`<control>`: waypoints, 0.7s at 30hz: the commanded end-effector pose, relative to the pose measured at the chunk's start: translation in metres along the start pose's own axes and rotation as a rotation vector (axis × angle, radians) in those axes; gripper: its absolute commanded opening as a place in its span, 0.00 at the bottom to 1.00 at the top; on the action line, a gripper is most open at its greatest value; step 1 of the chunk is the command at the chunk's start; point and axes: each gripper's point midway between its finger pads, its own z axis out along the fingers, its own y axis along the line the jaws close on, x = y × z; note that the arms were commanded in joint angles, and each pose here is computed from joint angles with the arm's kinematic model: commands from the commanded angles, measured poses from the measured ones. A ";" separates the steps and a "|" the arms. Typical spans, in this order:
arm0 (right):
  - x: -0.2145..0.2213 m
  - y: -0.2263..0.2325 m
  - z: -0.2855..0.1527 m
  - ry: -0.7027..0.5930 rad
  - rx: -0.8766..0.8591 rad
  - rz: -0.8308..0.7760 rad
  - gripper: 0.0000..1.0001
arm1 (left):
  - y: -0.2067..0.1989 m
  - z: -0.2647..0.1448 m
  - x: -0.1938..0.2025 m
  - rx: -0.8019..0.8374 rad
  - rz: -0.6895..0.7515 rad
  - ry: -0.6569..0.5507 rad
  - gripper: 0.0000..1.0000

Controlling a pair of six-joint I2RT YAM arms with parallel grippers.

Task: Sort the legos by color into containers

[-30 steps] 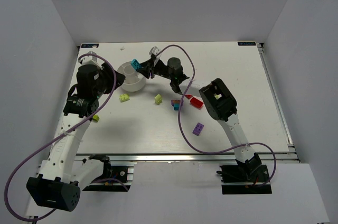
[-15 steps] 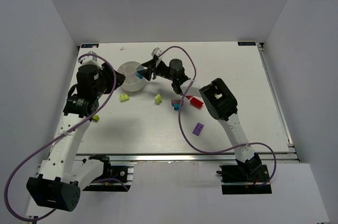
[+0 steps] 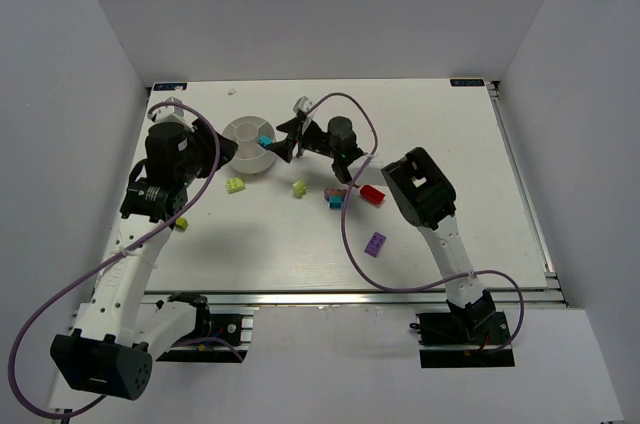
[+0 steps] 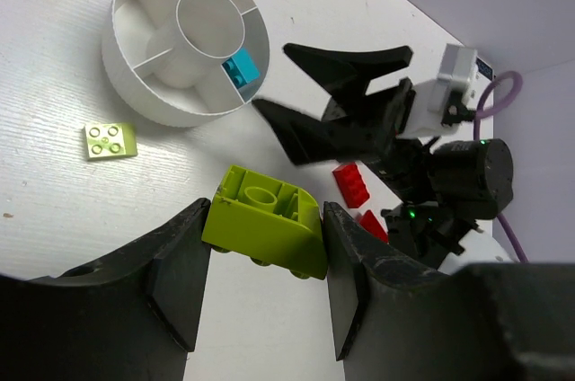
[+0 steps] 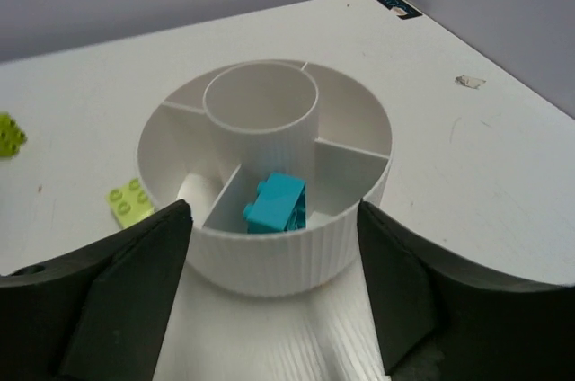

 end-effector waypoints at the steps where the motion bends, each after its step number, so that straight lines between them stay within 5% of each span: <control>1: -0.099 0.003 -0.020 -0.170 -0.072 -0.177 0.82 | -0.002 0.005 0.001 0.018 -0.023 0.006 0.21; 2: -0.103 0.005 -0.025 -0.168 -0.088 -0.191 0.89 | 0.001 0.012 0.005 0.008 -0.025 0.025 0.21; 8: -0.116 0.025 -0.078 -0.083 -0.367 -0.148 0.89 | 0.007 0.039 0.014 -0.022 -0.009 0.104 0.21; 12: -0.130 0.021 -0.104 -0.022 -0.366 -0.045 0.87 | 0.019 0.066 0.025 -0.080 0.001 0.186 0.21; 17: -0.111 0.020 -0.130 0.116 -0.326 0.006 0.53 | 0.026 0.097 0.029 -0.127 -0.023 0.226 0.20; 19: -0.117 0.023 -0.139 0.128 -0.320 -0.031 0.29 | 0.030 0.113 0.028 -0.149 -0.021 0.229 0.20; 21: -0.113 0.028 -0.151 0.165 -0.305 -0.009 0.20 | 0.031 0.122 0.024 -0.160 -0.014 0.219 0.20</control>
